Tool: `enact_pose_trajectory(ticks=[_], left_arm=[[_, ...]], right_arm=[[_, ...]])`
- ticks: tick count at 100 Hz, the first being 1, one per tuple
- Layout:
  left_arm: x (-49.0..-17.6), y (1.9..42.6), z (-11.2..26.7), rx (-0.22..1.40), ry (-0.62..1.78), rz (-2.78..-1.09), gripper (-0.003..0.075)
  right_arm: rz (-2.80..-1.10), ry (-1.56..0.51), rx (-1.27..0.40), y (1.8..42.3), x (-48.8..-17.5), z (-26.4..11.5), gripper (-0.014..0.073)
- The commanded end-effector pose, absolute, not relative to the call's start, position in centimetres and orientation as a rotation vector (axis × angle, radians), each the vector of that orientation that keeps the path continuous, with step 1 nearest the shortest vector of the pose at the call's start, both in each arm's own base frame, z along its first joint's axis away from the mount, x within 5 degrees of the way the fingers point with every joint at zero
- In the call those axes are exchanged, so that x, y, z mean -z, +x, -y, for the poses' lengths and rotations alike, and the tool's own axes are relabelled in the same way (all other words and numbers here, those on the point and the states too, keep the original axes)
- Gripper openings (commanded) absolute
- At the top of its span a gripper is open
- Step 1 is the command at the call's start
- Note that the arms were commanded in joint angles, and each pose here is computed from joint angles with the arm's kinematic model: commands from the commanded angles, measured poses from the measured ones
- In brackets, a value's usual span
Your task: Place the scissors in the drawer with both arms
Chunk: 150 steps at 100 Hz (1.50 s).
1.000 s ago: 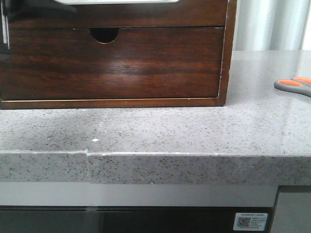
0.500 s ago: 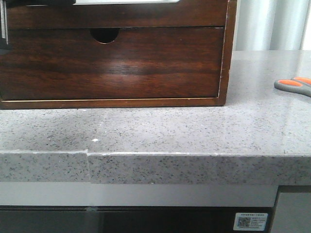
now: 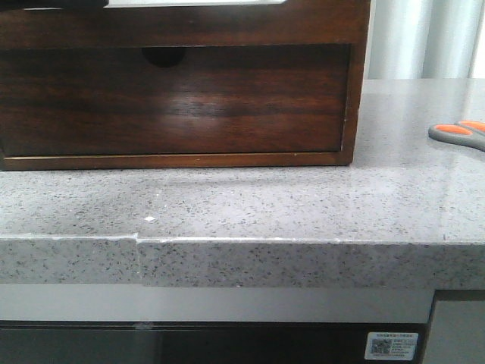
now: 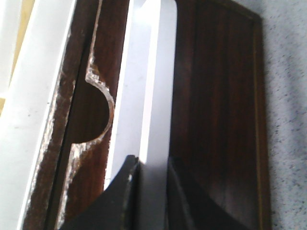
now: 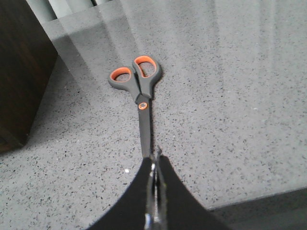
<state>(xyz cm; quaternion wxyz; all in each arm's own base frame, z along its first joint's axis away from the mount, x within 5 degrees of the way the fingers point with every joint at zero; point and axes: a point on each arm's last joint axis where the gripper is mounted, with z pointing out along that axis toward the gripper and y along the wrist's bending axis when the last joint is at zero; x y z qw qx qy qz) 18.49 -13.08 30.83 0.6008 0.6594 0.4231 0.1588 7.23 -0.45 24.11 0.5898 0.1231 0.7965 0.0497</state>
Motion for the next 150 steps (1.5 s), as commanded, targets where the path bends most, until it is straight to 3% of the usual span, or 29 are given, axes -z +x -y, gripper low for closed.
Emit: enact_pose_trajectory(ticks=[1, 53, 62, 78, 87, 111, 150], left_arm=[[-32.7, 17.0, 13.3, -0.276, 1.442, -0.894, -0.0018], [-32.4, 13.6, 12.0, -0.234, 1.409, -0.796, -0.0011], [-32.2, 13.7, 12.1, -0.231, 1.413, -0.8, 0.0052], [-32.3, 13.7, 12.1, -0.23, 1.413, -0.799, 0.0237], [-32.3, 13.7, 12.1, -0.229, 1.413, -0.797, 0.0279], [-33.3, 12.5, 11.9, -0.204, 1.374, -0.716, 0.0279], [-36.2, 8.5, 10.0, -0.027, 1.167, -0.68, 0.0278]], right_arm=[[-1.766, 0.271, -0.109, 7.6, -25.6, 0.5, -0.0061], [-1.766, 0.271, -0.109, 7.6, -25.6, 0.5, -0.0061], [-1.766, 0.271, -0.109, 7.6, -25.6, 0.5, -0.0061], [-1.766, 0.271, -0.109, 7.6, -25.6, 0.5, -0.0061], [-1.766, 0.271, -0.109, 7.6, -25.6, 0.5, -0.0061], [-1.797, 0.274, -0.11, 7.6, -25.4, 0.5, -0.006], [-1.87, 0.259, -0.082, 9.7, -26.1, 0.8, -0.006]])
